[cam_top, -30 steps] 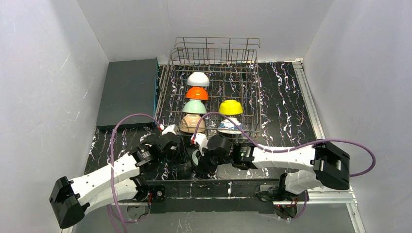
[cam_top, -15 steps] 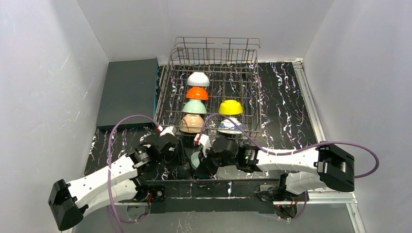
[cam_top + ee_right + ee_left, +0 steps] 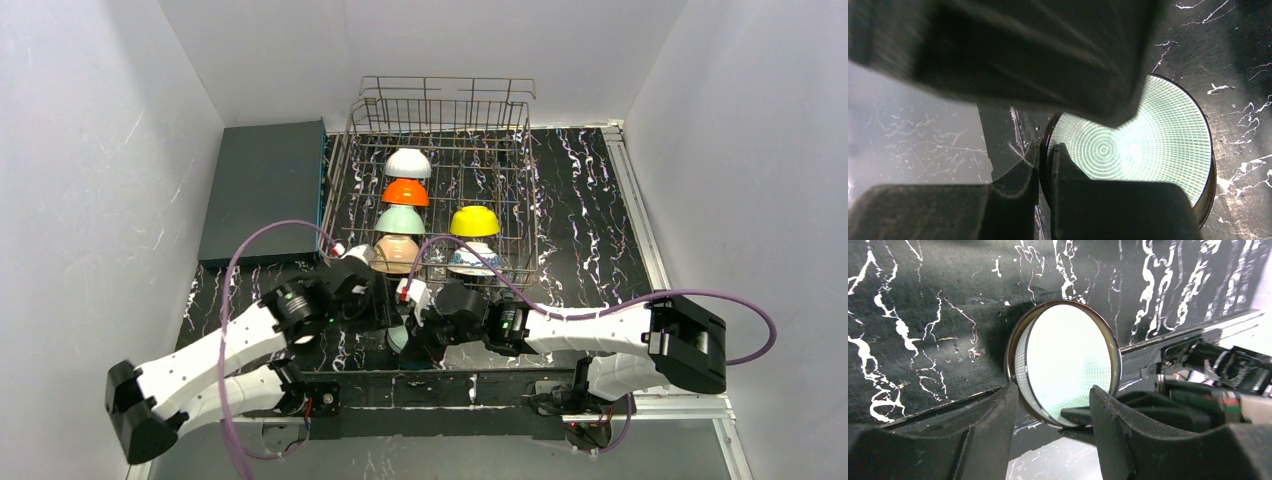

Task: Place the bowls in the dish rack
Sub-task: Pick up the bowl from the center of the board.

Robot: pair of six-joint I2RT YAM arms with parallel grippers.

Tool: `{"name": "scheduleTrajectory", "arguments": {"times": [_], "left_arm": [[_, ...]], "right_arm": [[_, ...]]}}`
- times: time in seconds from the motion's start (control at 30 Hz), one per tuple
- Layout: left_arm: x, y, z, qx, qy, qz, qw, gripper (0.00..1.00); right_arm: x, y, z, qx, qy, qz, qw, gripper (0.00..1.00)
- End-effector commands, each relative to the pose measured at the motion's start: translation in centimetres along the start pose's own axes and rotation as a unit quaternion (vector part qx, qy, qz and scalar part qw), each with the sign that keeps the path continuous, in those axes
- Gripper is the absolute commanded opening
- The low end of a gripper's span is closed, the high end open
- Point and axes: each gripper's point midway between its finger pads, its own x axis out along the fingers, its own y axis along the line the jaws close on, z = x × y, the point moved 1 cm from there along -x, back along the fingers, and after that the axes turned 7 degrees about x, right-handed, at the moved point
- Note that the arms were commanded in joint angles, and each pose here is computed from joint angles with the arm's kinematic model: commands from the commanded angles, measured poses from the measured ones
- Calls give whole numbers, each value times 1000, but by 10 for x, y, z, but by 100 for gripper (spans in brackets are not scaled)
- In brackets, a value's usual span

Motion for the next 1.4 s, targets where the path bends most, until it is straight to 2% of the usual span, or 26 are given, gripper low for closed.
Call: {"name": "scheduleTrajectory", "arguments": {"times": [0.0,0.23,0.57,0.6,0.63,0.67,0.77,0.87,0.93,1.23,1.37], "left_arm": [[11,5,-22,32,94,43,994,52],[18,6,-25,33,98,47,993,45],[22,8,-26,41,99,46,993,1],[21,8,-24,41,92,46,994,0],[19,8,-22,42,86,45,994,0],[18,8,-19,43,78,44,995,0],[10,8,-6,53,43,49,996,0],[2,9,4,64,16,49,997,0],[-2,10,9,65,-3,48,997,0],[-27,13,25,75,-78,26,994,0],[-44,12,37,86,-127,5,988,0]], "right_arm": [[3,18,2,2,2,40,999,1],[-1,16,4,1,-5,29,1000,1],[-2,16,10,1,-14,22,1000,2],[-3,15,11,2,-17,17,1000,4],[-4,14,12,3,-19,15,1000,8],[-6,14,14,3,-24,11,1000,16],[-13,12,23,11,-42,-6,999,47],[-23,12,35,17,-71,-22,997,64],[-29,11,42,22,-89,-34,995,71],[-66,11,84,35,-165,-83,982,89],[-81,6,100,47,-178,-100,978,93]]}}
